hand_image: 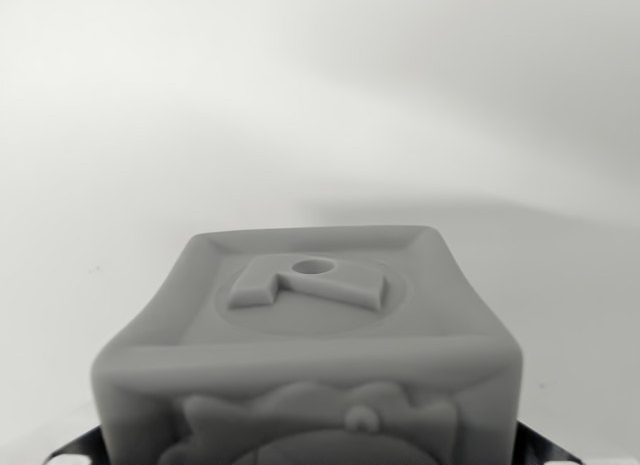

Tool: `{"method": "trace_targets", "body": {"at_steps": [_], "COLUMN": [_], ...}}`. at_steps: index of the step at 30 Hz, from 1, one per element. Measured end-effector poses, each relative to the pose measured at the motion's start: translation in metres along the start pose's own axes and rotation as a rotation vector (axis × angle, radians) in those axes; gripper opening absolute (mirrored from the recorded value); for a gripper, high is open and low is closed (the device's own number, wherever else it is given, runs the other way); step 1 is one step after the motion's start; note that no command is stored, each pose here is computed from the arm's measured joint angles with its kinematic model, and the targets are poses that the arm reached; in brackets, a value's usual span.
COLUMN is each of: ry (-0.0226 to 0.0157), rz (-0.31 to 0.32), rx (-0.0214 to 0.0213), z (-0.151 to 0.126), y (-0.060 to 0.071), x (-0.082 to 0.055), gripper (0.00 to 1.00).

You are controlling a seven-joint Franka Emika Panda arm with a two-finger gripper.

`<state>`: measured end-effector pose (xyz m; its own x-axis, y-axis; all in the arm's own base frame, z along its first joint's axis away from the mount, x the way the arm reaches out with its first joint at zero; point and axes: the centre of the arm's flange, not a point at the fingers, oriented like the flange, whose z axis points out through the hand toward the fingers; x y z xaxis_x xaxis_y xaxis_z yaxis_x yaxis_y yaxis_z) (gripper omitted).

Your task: Destack cube

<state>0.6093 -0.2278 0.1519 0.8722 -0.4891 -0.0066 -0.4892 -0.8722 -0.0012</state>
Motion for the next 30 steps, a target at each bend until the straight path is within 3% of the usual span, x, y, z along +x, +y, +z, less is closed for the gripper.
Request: {"method": "trace_targets", "body": {"at_steps": [30], "ry": [0.0013], "rz": [0.000], "rx": [0.0011], "z": [0.036], "y": [0.000], "x": [0.000], "gripper": [0.00]}}
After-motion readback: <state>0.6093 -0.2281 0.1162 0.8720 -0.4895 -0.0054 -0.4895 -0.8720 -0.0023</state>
